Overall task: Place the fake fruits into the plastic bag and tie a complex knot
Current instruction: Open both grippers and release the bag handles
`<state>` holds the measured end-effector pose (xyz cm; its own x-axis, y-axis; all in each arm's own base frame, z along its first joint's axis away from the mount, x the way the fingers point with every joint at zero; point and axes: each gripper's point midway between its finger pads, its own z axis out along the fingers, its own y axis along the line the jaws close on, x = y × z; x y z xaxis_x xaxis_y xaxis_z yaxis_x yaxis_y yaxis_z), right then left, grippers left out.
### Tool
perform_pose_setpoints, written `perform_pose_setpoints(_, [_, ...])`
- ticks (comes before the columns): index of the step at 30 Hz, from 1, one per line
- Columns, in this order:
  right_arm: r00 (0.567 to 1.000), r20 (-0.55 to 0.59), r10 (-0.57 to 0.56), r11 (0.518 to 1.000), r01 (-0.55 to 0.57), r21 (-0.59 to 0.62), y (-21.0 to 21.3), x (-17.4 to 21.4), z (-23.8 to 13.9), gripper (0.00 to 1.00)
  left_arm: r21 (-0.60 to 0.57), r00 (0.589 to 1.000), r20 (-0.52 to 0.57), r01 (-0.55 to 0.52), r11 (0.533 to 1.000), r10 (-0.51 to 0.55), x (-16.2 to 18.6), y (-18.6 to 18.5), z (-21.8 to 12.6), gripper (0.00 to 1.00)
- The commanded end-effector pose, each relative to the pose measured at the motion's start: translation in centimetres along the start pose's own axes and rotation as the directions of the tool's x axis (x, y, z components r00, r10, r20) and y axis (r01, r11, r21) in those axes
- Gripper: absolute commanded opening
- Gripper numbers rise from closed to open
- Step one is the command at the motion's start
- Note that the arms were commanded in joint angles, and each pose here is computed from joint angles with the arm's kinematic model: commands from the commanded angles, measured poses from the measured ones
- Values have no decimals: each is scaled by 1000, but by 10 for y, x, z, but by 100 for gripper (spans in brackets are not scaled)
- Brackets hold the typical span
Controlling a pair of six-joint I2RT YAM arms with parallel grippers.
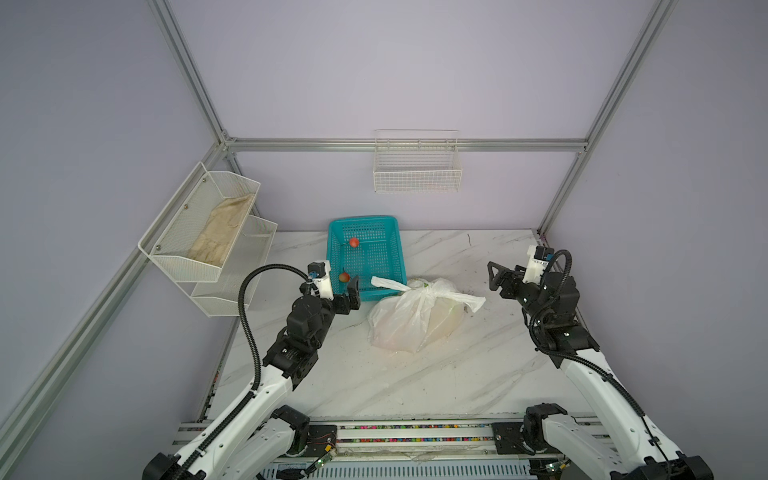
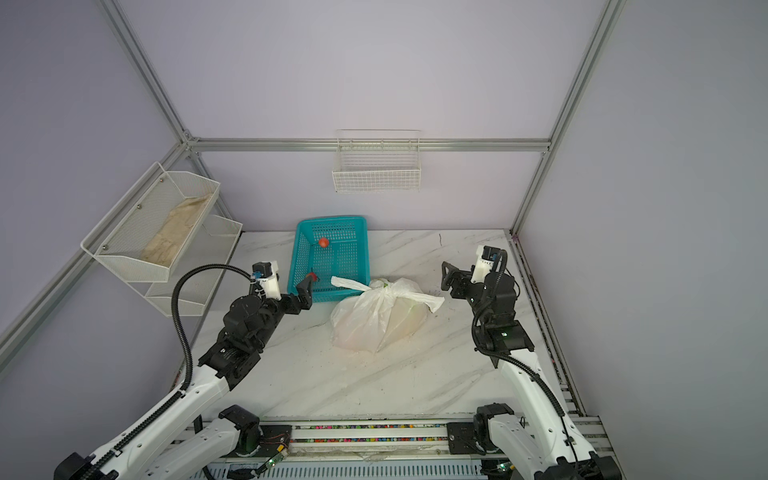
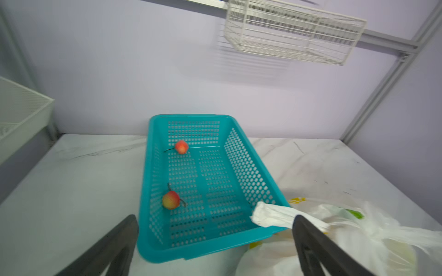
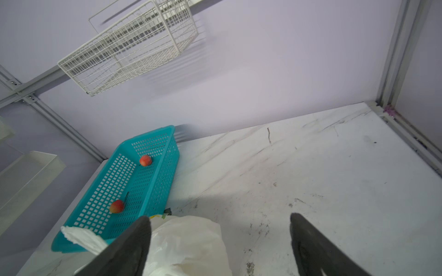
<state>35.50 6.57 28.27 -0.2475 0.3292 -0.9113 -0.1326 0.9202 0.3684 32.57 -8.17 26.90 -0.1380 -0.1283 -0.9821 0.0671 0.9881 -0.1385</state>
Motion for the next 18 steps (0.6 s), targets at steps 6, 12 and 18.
perform_pose_setpoints(6, [994,98,-46,948,12,318,-75,28,53,97,-473,992,-48,-128,872,119,58,127,-7,100])
perform_pose_setpoints(12, [981,74,-181,914,140,381,-105,74,72,97,-429,986,-94,-164,888,137,101,142,13,100])
perform_pose_setpoints(18, [958,100,-268,913,220,343,-102,81,81,97,-361,982,-126,-177,915,140,103,141,40,100])
